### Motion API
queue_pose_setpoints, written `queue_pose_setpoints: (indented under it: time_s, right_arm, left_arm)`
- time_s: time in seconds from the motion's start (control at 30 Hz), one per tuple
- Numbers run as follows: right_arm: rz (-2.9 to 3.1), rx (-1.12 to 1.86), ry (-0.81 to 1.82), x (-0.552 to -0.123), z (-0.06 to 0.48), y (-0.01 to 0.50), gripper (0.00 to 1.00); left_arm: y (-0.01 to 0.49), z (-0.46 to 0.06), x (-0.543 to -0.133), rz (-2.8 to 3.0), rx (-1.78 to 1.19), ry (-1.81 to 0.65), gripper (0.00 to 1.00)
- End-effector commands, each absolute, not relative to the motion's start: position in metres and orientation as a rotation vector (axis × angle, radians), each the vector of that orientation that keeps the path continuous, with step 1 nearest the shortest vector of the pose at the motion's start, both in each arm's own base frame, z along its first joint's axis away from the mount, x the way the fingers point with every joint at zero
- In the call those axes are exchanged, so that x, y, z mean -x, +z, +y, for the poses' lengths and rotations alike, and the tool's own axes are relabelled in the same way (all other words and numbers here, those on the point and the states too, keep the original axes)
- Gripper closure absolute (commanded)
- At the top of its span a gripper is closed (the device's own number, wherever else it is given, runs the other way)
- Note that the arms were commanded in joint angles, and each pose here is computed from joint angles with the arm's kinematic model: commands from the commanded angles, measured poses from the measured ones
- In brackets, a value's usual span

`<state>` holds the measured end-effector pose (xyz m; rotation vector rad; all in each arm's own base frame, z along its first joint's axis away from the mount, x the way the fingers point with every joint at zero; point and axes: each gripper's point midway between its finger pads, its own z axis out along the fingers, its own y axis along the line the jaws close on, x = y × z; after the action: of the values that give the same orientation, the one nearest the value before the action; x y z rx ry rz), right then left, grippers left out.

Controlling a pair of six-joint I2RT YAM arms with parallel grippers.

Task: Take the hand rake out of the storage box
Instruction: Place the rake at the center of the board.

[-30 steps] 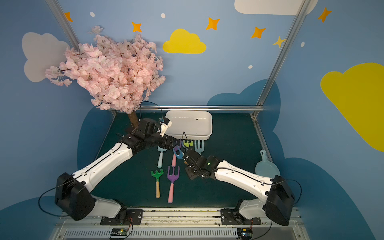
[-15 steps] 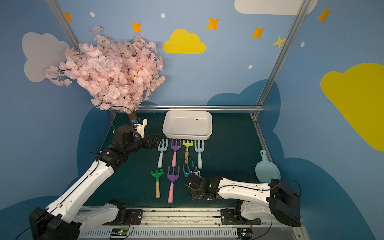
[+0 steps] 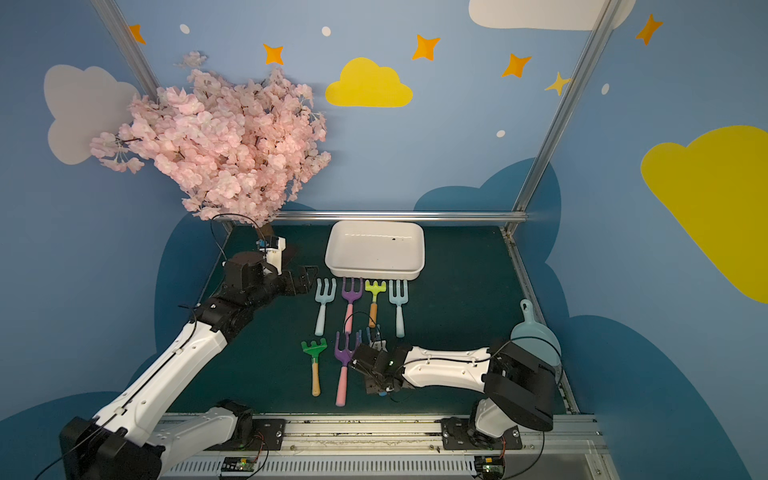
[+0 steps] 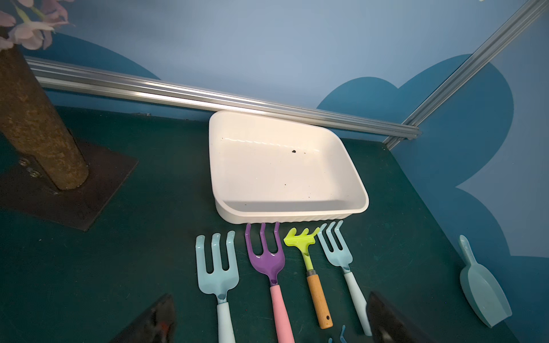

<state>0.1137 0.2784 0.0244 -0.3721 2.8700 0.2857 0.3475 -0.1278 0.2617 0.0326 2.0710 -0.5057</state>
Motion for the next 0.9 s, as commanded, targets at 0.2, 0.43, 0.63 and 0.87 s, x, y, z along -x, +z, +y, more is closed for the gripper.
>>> queue_pose_setpoints:
  time_s: [0.2, 0.43, 0.63, 0.87]
  right_arm:
    - [2.886, 0.334, 0.22, -0.115, 0.274, 0.027, 0.74]
    - [2.87, 0.386, 0.203, -0.119, 0.279, 0.033, 0.55]
    - [2.867, 0.38, 0.199, -0.117, 0.277, 0.031, 0.75]
    - [2.866, 0.346, 0.214, -0.119, 0.284, 0.025, 0.81]
  left_arm:
    - [0.259, -0.116, -0.351, 2.057, 0.013, -0.48, 0.0]
    - [0.257, -0.114, -0.35, 2.061, 0.019, -0.48, 0.0]
    - [0.257, -0.113, -0.35, 2.061, 0.039, -0.514, 0.0]
    - [0.256, -0.111, -0.349, 2.067, 0.057, -0.52, 0.0]
